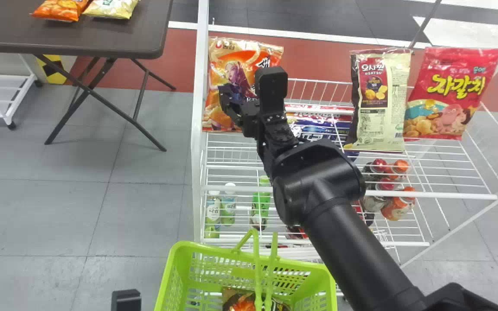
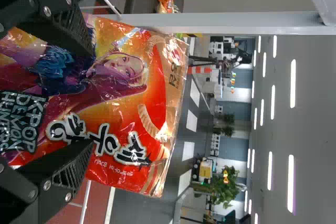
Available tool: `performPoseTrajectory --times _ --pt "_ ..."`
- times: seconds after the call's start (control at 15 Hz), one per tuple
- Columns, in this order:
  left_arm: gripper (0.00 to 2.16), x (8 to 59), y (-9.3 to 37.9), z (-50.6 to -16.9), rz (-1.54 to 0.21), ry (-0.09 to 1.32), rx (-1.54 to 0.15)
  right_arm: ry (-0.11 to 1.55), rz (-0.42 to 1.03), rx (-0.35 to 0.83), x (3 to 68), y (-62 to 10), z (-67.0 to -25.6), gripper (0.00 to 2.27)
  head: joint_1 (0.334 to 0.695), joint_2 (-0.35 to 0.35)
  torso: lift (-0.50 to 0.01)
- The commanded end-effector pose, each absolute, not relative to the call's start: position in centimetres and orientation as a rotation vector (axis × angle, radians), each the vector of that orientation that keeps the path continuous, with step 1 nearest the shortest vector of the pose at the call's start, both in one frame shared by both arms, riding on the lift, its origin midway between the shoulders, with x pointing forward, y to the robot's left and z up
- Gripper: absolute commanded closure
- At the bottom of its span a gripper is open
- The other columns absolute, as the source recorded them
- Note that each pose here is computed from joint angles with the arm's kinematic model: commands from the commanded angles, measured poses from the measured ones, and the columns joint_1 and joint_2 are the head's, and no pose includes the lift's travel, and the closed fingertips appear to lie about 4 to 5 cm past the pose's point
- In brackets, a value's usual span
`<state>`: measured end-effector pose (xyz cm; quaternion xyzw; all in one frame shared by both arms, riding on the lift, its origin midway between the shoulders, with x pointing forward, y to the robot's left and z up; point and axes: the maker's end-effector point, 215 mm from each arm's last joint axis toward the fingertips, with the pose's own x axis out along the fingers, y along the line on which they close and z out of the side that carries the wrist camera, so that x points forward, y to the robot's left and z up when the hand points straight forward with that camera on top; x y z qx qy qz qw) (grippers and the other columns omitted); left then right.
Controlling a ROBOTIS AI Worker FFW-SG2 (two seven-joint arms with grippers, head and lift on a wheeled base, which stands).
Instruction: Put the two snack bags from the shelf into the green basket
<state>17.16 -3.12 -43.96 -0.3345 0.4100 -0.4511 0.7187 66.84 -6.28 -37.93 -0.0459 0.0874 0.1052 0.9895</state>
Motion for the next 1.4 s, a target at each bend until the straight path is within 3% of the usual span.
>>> performPoseTrajectory --times 0.0,0.07,0.2,0.27,0.67,0.93,1.13,1.33 --pt "1.9 17.2 -3.2 -44.1 -0.996 0.908 -0.741 0.229 0.235 -0.105 66.7 -5.8 -39.2 0.6 0.695 -0.127 -0.012" --pt "1.9 17.2 -3.2 -44.1 -0.997 0.908 -0.743 0.237 0.238 -0.106 66.6 -5.7 -39.4 0.84 0.695 -0.125 -0.012" --pt "1.9 17.4 -3.2 -43.9 -0.998 0.901 -0.741 0.231 0.244 -0.113 66.1 -5.1 -39.5 1.65 0.695 -0.122 -0.012" --pt "1.9 17.3 -3.2 -43.9 -0.998 0.901 -0.742 0.227 0.238 -0.106 65.9 -5.3 -39.4 1.86 0.695 -0.118 -0.012" --pt "1.9 17.4 -3.5 -43.5 -0.999 0.895 -0.736 0.176 0.228 -0.046 62.9 -4.7 -35.9 1.96 0.695 -0.114 -0.012" --pt "1.9 17.0 -4.0 -43.4 -1.004 0.9 -0.729 0.169 0.192 -0.004 59.4 -8.8 -34.3 1.96 0.695 -0.128 -0.012" --pt "1.9 16.7 -4.3 -43.3 -1.008 0.902 -0.721 0.15 0.174 0.029 55.7 -13.9 -30.6 1.96 0.695 -0.2 -0.012" --pt "1.9 17.0 -4.3 -43.3 -1.007 0.899 -0.717 0.252 0.169 0.036 51.2 -17.9 -30.4 1.96 0.695 -0.293 -0.012"
